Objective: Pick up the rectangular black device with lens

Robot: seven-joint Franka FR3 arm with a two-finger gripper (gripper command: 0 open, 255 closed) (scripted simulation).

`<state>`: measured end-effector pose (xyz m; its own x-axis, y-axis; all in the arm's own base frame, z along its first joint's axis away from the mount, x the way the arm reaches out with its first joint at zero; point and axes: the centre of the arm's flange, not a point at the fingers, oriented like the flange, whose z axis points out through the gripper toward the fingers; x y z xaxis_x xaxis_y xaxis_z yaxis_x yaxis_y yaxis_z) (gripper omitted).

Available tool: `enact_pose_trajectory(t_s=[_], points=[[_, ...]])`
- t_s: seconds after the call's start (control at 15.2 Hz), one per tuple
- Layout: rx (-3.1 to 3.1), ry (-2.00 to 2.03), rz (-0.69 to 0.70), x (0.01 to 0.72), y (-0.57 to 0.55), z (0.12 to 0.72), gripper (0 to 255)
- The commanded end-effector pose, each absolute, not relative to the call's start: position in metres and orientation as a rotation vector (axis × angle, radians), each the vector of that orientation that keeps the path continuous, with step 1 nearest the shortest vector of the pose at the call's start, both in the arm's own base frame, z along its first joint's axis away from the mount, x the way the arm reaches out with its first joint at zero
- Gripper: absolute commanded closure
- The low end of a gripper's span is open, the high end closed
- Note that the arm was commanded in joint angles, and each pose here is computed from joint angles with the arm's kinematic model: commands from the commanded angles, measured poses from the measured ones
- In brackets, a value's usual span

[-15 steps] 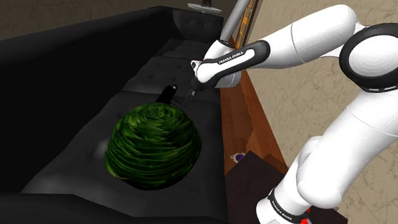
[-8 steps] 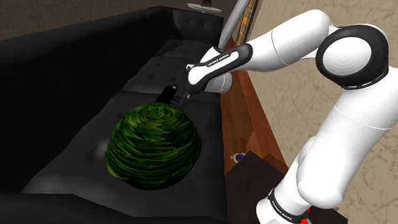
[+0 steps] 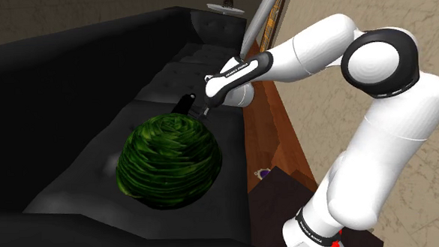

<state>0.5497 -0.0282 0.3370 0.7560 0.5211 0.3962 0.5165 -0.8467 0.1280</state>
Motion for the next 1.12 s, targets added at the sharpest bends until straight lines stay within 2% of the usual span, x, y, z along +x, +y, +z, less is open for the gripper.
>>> enact_pose_trajectory(t_s=[0.0, 0.33, 1.06], points=[[2.933, 0.867, 0.667, 0.55, -0.028, 0.337, 255], [2.933, 0.867, 0.667, 0.549, -0.029, 0.337, 255], [2.933, 0.867, 0.667, 0.549, -0.029, 0.395, 255]])
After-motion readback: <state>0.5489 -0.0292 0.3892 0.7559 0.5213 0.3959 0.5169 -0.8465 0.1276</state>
